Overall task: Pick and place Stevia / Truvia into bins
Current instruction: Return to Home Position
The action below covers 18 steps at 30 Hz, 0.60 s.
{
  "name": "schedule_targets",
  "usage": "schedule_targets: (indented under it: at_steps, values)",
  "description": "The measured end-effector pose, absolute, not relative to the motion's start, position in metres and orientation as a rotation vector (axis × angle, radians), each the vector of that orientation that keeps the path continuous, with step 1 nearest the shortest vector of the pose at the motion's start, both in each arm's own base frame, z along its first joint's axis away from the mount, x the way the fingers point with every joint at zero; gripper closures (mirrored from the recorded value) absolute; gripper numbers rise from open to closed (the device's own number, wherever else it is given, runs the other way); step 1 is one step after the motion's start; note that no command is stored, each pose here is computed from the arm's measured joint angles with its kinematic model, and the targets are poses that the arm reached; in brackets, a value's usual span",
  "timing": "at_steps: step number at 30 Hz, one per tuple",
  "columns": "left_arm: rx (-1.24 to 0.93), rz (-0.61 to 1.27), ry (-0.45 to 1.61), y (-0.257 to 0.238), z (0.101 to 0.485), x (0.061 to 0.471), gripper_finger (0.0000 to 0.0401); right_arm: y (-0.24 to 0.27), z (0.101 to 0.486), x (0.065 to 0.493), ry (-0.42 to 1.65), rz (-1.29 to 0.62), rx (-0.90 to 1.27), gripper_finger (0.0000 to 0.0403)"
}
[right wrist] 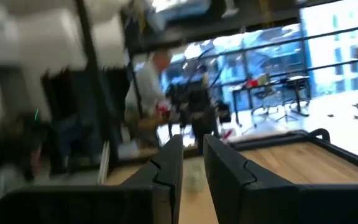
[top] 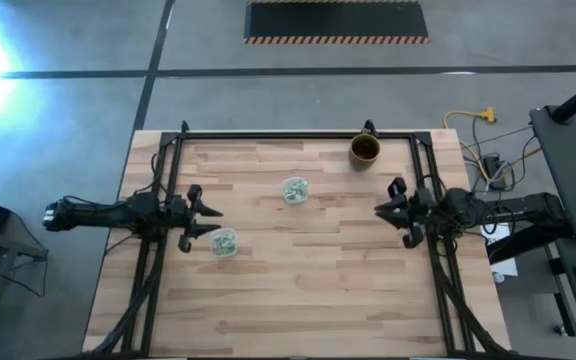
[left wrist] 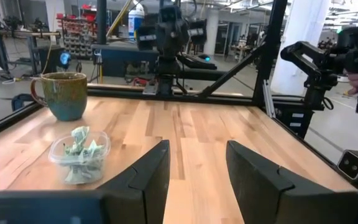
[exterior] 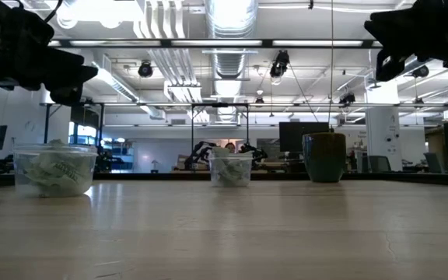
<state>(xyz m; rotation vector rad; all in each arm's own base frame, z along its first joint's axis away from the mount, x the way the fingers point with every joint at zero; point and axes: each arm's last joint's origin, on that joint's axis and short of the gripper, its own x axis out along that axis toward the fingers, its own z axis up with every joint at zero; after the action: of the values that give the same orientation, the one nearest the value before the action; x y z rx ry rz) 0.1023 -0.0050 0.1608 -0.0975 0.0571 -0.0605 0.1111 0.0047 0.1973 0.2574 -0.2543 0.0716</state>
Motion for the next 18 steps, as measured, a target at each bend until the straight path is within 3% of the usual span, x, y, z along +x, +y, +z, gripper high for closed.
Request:
schedule_targets:
  at_steps: [13,18]
  values:
    - [-0.097,-0.061,0.039,-0.005,0.163,0.102,0.0260,0.007,0.167,0.114,0.024,0.095,0.177,0.0346]
    - [-0.089,-0.062,0.036,-0.005,0.164,0.102,0.0260,0.006,0.165,0.114,0.040,0.073,0.150,0.0346]
